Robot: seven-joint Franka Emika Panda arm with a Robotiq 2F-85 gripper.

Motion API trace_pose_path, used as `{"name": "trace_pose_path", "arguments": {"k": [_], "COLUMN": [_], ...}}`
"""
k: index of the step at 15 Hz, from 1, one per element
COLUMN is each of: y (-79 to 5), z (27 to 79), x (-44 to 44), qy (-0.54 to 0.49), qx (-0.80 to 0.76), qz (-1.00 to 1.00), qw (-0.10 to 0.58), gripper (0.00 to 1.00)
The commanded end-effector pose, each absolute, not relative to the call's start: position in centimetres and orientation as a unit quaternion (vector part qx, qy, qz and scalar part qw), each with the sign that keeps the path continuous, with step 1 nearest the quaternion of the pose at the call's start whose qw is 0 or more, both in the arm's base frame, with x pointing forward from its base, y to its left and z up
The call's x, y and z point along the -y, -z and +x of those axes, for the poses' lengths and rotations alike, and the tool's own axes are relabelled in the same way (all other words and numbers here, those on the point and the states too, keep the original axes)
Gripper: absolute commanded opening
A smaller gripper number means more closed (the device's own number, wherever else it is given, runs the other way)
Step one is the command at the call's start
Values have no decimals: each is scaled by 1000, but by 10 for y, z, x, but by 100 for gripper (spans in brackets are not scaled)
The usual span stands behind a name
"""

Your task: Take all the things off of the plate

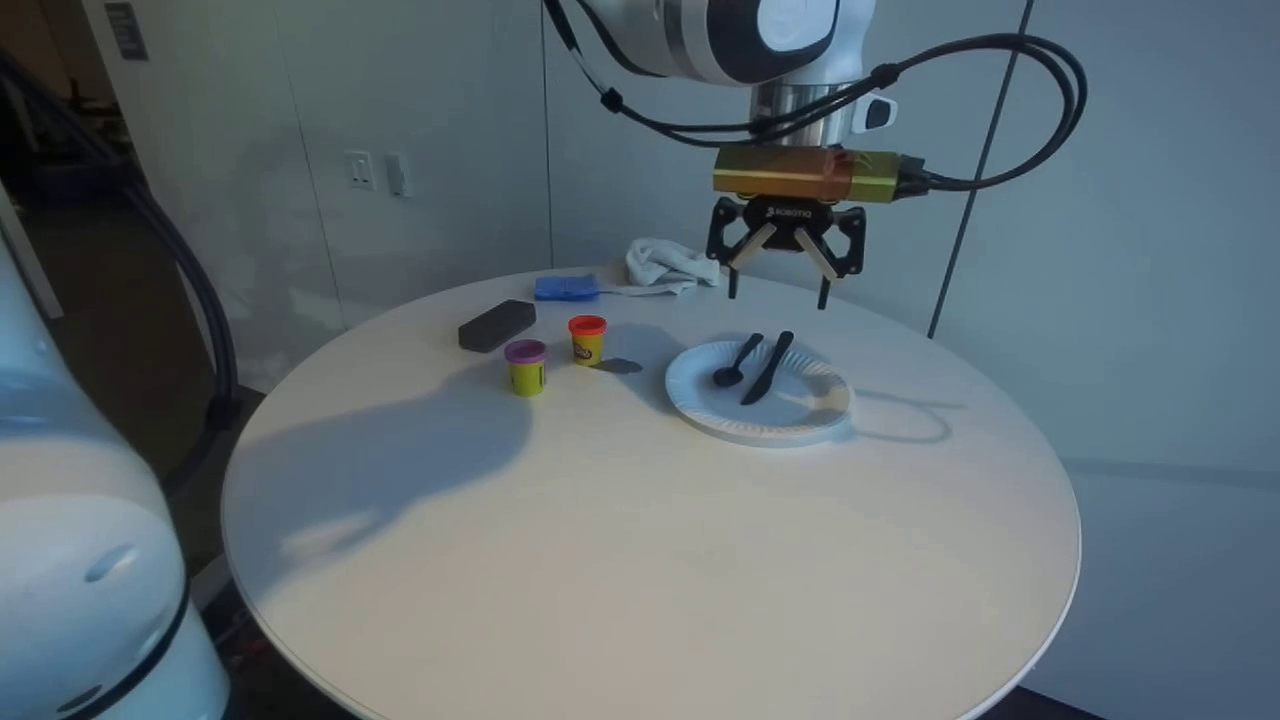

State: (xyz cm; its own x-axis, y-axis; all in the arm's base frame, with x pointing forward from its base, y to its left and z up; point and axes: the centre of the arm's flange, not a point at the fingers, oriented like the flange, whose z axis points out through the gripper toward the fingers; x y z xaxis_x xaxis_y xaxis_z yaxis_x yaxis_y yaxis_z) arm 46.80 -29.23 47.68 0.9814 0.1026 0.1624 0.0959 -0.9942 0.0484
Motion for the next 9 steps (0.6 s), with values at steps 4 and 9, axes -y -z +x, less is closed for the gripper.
{"name": "trace_pose_path", "arguments": {"k": [4, 9], "y": [-460, -428], "z": [497, 556], "x": [293, 290], "qy": [-66, -21], "qx": [-85, -93], "qz": [994, 995], "qw": [-5, 22], "gripper": [100, 100]}}
